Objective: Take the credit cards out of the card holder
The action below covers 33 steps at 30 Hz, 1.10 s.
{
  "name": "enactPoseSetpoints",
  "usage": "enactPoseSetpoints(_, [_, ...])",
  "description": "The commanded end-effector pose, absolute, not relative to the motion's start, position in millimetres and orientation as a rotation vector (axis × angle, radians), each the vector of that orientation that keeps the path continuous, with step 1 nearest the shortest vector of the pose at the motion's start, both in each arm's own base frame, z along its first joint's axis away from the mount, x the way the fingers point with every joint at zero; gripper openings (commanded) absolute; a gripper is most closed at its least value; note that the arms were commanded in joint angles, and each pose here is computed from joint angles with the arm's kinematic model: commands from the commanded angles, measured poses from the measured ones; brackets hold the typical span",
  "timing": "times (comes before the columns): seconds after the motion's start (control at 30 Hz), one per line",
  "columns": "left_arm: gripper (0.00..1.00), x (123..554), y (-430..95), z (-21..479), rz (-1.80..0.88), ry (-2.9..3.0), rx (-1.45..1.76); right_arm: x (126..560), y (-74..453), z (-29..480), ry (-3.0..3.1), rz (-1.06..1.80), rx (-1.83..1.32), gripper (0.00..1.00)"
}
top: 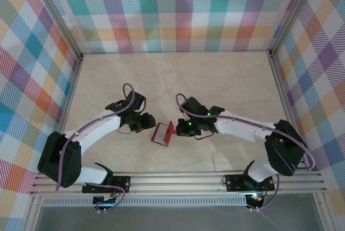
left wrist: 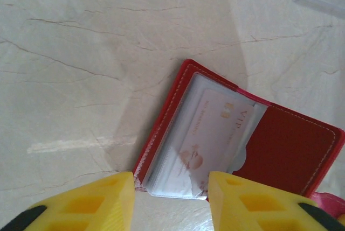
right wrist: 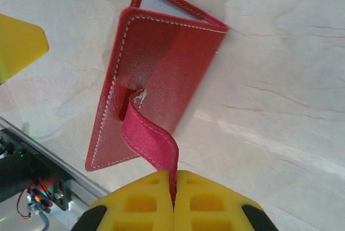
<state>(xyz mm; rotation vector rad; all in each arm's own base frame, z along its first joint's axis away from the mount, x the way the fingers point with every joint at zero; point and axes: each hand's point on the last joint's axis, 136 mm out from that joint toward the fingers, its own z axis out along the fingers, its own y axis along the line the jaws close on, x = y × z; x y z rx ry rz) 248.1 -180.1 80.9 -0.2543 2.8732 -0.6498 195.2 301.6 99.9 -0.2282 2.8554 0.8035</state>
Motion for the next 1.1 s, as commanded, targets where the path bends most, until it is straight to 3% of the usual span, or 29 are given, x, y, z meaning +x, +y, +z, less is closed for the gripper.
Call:
enactPoseSetpoints(0.0, [0.39,257,-194,85,-0.730,2.858,-0.215,194,270,95,2.861,0.625,-0.222,0.04])
enactPoseSetpoints(0.73, [0.30,249,-233,47,-0.750,2.956,-0.049,213,222,42,2.957,0.303,-0.138,0.05])
enactPoseSetpoints(1.07, [0.26,241,-223,20,-0.617,3.047,-0.011,213,203,40,2.966,0.177,-0.110,0.22])
